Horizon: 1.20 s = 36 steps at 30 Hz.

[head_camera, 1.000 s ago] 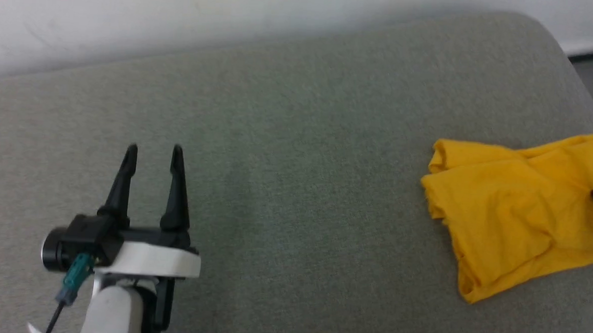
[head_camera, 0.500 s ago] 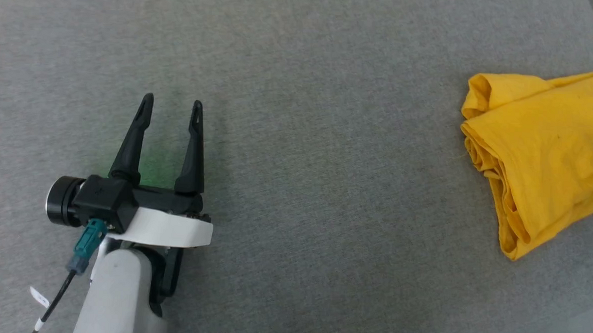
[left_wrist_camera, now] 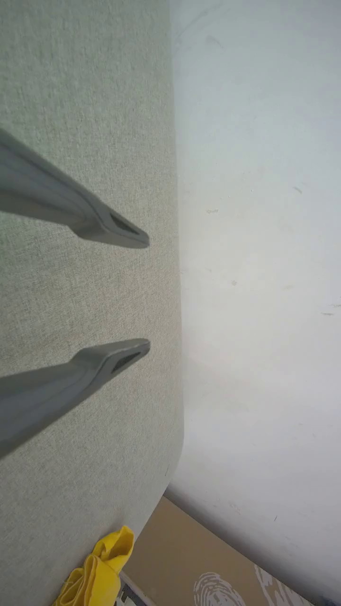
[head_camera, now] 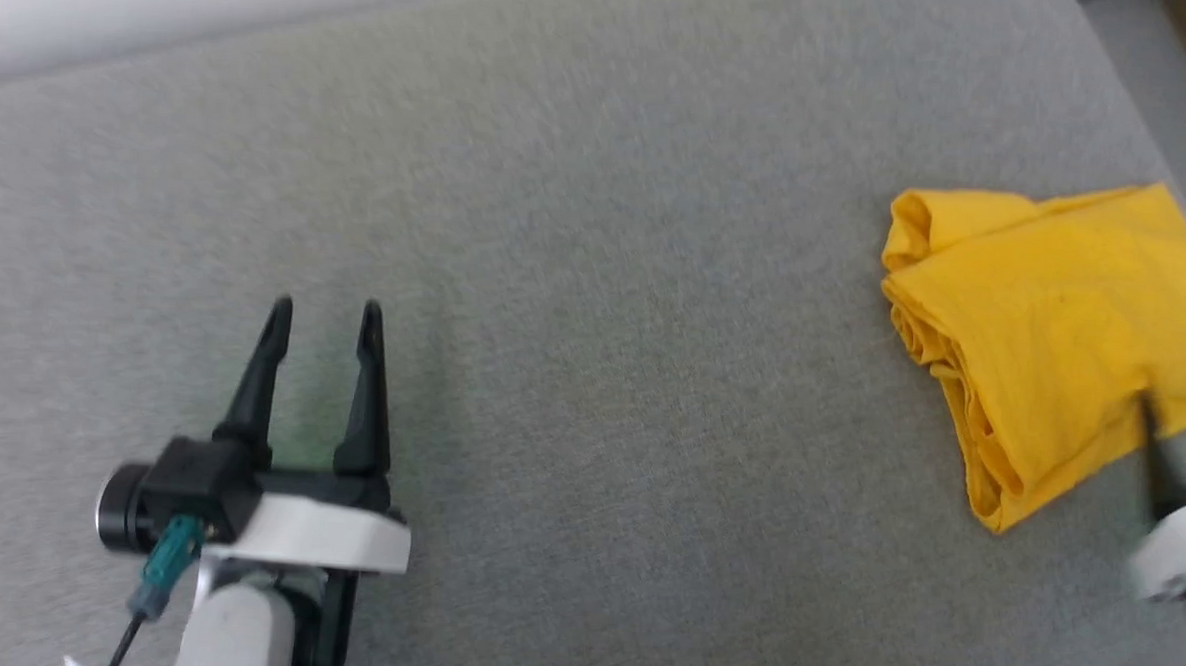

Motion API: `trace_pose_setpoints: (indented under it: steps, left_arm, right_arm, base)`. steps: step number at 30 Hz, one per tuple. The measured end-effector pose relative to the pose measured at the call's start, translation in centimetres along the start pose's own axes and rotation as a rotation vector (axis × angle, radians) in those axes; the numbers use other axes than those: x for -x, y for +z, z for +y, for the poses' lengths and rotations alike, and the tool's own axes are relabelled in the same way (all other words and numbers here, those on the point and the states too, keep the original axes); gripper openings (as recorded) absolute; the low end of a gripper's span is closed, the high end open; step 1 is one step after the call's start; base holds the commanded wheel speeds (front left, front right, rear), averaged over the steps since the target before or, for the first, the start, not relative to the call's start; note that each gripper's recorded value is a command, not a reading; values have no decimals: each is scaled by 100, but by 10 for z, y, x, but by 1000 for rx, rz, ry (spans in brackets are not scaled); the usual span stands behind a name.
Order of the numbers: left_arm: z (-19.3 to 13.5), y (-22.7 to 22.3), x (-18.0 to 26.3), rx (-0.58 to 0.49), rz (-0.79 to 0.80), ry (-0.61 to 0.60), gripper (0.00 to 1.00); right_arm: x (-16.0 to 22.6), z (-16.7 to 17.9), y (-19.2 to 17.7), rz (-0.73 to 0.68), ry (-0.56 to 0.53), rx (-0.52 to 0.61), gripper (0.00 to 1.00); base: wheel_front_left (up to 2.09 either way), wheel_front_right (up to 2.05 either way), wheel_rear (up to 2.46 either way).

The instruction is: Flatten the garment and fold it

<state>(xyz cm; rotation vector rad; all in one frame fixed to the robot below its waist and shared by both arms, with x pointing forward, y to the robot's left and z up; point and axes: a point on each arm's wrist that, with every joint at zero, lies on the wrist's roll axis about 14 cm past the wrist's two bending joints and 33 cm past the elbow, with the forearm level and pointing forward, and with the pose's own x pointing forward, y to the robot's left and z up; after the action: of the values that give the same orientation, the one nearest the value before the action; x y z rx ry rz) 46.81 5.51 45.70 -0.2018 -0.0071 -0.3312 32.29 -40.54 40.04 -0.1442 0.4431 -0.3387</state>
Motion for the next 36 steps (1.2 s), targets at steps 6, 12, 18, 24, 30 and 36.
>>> trace_pose_setpoints:
  steps: [6,12,18,24,30,36]
  left_arm:
    - [21,29,32,-27,-39,92,100]
    - [51,47,71,-67,-56,209,100]
    - [80,50,114,-118,-31,316,100]
    - [101,54,155,-197,-5,385,100]
    - [110,60,174,-210,-13,421,100]
    - [113,58,180,-183,-11,433,100]
  right_arm:
    - [25,88,26,-135,188,-117,100]
    - [35,147,72,-250,327,-186,100]
    - [54,189,113,-374,434,-207,100]
    - [80,212,139,-465,500,-214,100]
    - [96,221,144,-477,529,-197,100]
    - [102,225,146,-480,544,-194,100]
  base:
    - [0,0,0]
    - [0,0,0]
    - [0,0,0]
    - [0,0,0]
    - [0,0,0]
    - [0,0,0]
